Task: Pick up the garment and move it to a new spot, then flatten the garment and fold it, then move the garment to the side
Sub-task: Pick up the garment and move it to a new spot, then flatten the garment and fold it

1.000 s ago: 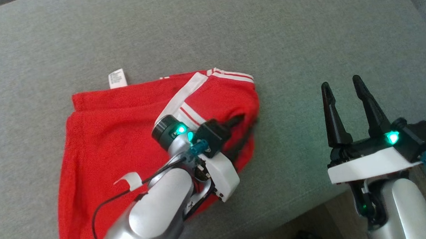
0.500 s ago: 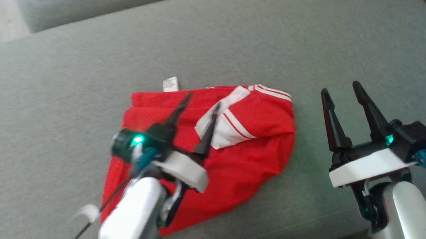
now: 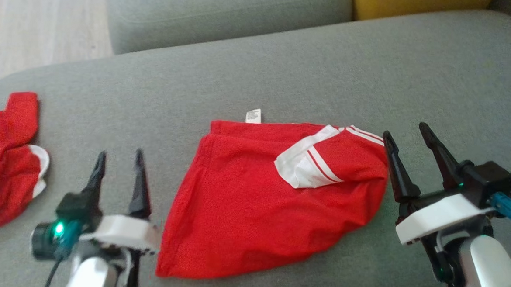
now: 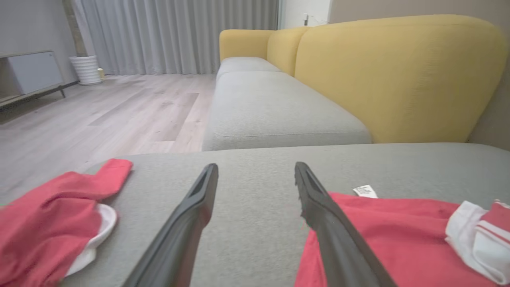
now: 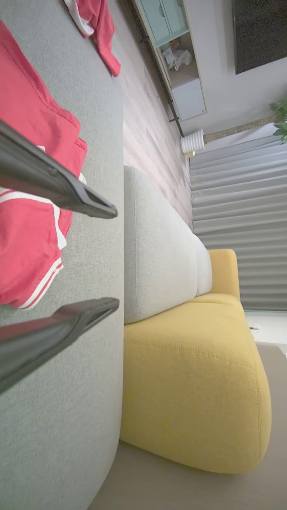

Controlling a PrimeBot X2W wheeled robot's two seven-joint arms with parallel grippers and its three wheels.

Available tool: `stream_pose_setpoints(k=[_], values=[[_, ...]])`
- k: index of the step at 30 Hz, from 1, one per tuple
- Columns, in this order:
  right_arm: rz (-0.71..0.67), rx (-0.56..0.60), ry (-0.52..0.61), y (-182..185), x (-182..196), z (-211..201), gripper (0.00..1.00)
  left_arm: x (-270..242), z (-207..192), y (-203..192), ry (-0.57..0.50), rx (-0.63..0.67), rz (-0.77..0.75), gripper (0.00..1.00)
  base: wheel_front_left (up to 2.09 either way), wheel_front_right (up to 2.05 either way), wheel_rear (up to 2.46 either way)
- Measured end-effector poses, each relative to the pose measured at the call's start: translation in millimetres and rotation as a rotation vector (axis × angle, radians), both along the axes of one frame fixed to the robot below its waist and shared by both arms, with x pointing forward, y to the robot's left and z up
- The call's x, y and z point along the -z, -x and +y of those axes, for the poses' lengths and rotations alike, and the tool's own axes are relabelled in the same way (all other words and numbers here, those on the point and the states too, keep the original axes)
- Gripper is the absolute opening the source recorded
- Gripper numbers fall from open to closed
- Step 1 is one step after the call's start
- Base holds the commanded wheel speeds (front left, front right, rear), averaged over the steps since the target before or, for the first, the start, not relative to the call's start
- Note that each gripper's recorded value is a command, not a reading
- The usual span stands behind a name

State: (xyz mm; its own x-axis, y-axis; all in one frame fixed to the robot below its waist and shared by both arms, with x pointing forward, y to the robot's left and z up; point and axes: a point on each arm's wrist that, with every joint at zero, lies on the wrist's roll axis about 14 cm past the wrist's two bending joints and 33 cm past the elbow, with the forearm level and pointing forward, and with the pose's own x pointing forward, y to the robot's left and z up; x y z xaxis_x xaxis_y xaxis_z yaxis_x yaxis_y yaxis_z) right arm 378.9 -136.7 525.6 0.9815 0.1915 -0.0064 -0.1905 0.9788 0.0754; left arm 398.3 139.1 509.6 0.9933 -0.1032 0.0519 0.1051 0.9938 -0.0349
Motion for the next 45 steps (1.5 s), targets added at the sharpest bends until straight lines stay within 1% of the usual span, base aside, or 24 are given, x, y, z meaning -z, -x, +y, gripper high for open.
stream_pose_setpoints(k=[4, 6, 11, 16, 24, 45], values=[[0.002, -0.016, 0.01, 4.3, -0.5, 4.9, 1.0, 6.3, 27.9, 16.7, -0.027, -0.053, 0.02, 1.0, 0.0, 0.0, 0.0], [0.009, -0.019, 0.016, 8.2, 1.6, 5.6, 1.0, 6.8, 34.4, 24.9, -0.038, -0.059, 0.023, 1.0, 0.0, 0.0, 0.0], [0.039, -0.009, 0.029, 20.0, 9.7, 1.9, 1.0, 3.3, 33.1, 40.9, -0.033, -0.045, 0.027, 1.0, 0.0, 0.0, 0.0], [0.06, 0.006, 0.038, 27.9, 14.8, -3.7, 1.0, -0.5, 32.0, 48.2, -0.035, -0.033, 0.026, 1.0, 0.0, 0.0, 0.0], [0.052, 0.01, 0.039, 29.5, 11.0, -4.8, 1.0, 2.0, 30.3, 56.7, -0.043, -0.029, 0.043, 1.0, 0.0, 0.0, 0.0], [0.069, 0.001, 0.041, 28.7, 14.9, -2.1, 1.0, 7.8, 33.8, 57.0, -0.053, -0.044, 0.063, 1.0, 0.0, 0.0, 0.0]])
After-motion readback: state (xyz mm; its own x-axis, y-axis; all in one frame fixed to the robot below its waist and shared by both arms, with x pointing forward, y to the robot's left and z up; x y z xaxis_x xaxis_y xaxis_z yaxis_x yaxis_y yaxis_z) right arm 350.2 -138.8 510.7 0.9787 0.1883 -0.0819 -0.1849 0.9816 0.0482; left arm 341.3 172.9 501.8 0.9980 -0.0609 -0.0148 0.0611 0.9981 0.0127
